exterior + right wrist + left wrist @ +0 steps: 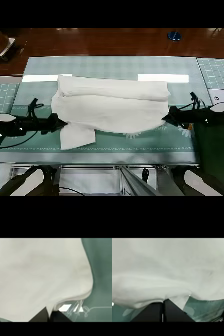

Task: Fold the shirts.

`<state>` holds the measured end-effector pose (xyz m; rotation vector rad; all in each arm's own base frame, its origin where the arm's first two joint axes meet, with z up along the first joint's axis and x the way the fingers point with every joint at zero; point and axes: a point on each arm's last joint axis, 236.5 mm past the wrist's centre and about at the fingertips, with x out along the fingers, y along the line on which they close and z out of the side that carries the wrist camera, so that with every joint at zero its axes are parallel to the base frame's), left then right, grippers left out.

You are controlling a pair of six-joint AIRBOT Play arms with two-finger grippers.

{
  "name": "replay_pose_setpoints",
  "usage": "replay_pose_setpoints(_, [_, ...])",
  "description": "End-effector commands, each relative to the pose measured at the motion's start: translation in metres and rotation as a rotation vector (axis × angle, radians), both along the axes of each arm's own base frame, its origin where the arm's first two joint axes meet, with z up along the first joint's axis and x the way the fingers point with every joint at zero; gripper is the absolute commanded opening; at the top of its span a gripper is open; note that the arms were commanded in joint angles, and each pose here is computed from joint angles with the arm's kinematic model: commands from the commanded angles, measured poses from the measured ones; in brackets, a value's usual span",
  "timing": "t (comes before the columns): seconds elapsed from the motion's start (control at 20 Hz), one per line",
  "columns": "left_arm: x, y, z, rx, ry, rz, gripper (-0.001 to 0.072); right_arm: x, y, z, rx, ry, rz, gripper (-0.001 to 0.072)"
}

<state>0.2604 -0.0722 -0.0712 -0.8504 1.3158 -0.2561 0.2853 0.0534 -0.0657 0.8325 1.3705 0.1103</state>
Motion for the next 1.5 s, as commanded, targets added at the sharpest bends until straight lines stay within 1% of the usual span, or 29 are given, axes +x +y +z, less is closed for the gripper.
replay_pose_setpoints(0.0, [0.054, 0.011, 0.046, 0.011, -0.156, 0.029, 0.002, 0.04, -0.01, 0.035, -0.042, -0.119, 0.022, 0.0025])
replay_pose_setpoints(0.15, [0.103, 0.016, 0.066, 0.064, -0.25, 0.046, 0.002, 0.084, -0.022, 0.054, -0.048, -0.201, -0.053, 0.0025])
replay_pose_setpoints(0.25, [0.134, 0.016, 0.069, 0.068, -0.259, 0.066, 0.002, 0.105, -0.029, 0.057, -0.05, -0.215, -0.063, 0.0025])
replay_pose_setpoints(0.5, [0.203, -0.006, 0.053, 0.06, -0.264, -0.025, 0.002, 0.152, -0.031, 0.046, 0.012, -0.234, -0.076, 0.0025])
replay_pose_setpoints(0.6, [0.232, -0.006, 0.046, 0.044, -0.25, -0.003, 0.002, 0.17, -0.037, 0.037, 0.018, -0.236, -0.099, 0.0025])
replay_pose_setpoints(0.75, [0.259, -0.002, 0.037, 0.037, -0.249, 0.001, 0.002, 0.191, -0.039, 0.026, 0.046, -0.225, -0.114, 0.0025])
replay_pose_setpoints(0.85, [0.261, -0.006, 0.021, 0.03, -0.225, -0.017, 0.002, 0.204, -0.034, 0.022, 0.091, -0.24, -0.123, 0.0026])
replay_pose_setpoints(0.9, [0.259, -0.008, 0.013, 0.025, -0.207, -0.023, 0.0067, 0.21, -0.033, 0.018, 0.096, -0.247, -0.121, 0.0062])
replay_pose_setpoints(0.95, [0.257, -0.011, 0.008, 0.02, -0.193, -0.031, 0.0302, 0.215, -0.031, 0.013, 0.1, -0.244, -0.123, 0.0304])
replay_pose_setpoints(1.0, [0.253, -0.014, 0.007, 0.009, -0.179, -0.048, 0.0507, 0.218, -0.031, 0.012, 0.096, -0.253, -0.11, 0.0411])
replay_pose_setpoints(1.1, [0.241, -0.003, 0.017, 0.006, -0.157, -0.104, 0.0509, 0.218, -0.043, 0.021, 0.076, -0.275, -0.102, 0.0412])
replay_pose_setpoints(1.2, [0.226, 0.033, 0.03, 0.062, -0.108, -0.129, 0.0509, 0.214, -0.073, 0.038, 0.049, -0.297, -0.118, 0.0412])
replay_pose_setpoints(1.3, [0.201, 0.089, 0.037, 0.195, -0.03, -0.077, 0.0508, 0.196, -0.112, 0.044, 0.003, -0.274, -0.143, 0.0412])
replay_pose_setpoints(1.35, [0.187, 0.117, 0.04, 0.268, 0.0, -0.024, 0.0509, 0.182, -0.129, 0.038, -0.028, -0.229, -0.147, 0.0412])
replay_pose_setpoints(1.45, [0.177, 0.142, 0.05, 0.333, -0.046, 0.08, 0.0509, 0.156, -0.143, 0.018, -0.065, -0.12, -0.134, 0.0412])
